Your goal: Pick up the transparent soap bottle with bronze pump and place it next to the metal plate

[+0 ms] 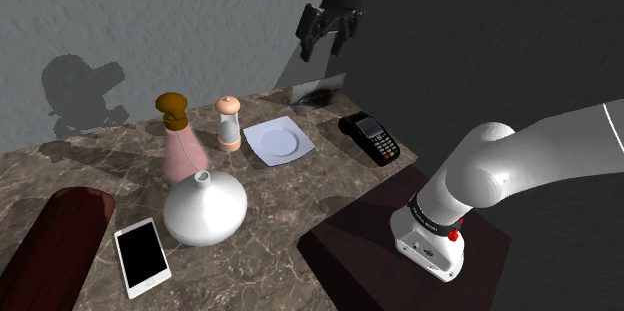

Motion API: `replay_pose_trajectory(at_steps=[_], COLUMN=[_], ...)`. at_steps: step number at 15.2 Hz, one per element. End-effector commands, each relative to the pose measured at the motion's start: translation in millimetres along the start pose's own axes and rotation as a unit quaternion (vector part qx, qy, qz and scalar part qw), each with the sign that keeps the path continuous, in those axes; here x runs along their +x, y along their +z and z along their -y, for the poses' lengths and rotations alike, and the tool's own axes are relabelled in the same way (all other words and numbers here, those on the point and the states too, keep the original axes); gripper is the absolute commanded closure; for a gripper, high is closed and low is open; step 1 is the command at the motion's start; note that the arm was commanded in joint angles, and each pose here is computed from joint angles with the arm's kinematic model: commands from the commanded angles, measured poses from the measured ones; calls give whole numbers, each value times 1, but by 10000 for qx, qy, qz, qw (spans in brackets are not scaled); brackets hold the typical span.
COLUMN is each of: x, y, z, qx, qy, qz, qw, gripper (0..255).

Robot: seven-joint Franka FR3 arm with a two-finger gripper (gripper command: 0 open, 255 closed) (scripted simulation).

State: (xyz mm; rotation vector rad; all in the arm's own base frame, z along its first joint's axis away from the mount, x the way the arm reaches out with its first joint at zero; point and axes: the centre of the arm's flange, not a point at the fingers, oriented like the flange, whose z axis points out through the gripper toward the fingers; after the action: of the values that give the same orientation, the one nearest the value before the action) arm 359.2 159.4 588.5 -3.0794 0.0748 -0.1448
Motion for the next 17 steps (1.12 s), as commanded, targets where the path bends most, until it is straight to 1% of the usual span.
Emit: replay_pose_trajectory(at_steps=[1,17], x=[6,71], y=[10,95], z=[26,215], qx=[-19,-199], qy=[28,211], qz=[15,130], qw=[10000,9995], gripper=[0,0])
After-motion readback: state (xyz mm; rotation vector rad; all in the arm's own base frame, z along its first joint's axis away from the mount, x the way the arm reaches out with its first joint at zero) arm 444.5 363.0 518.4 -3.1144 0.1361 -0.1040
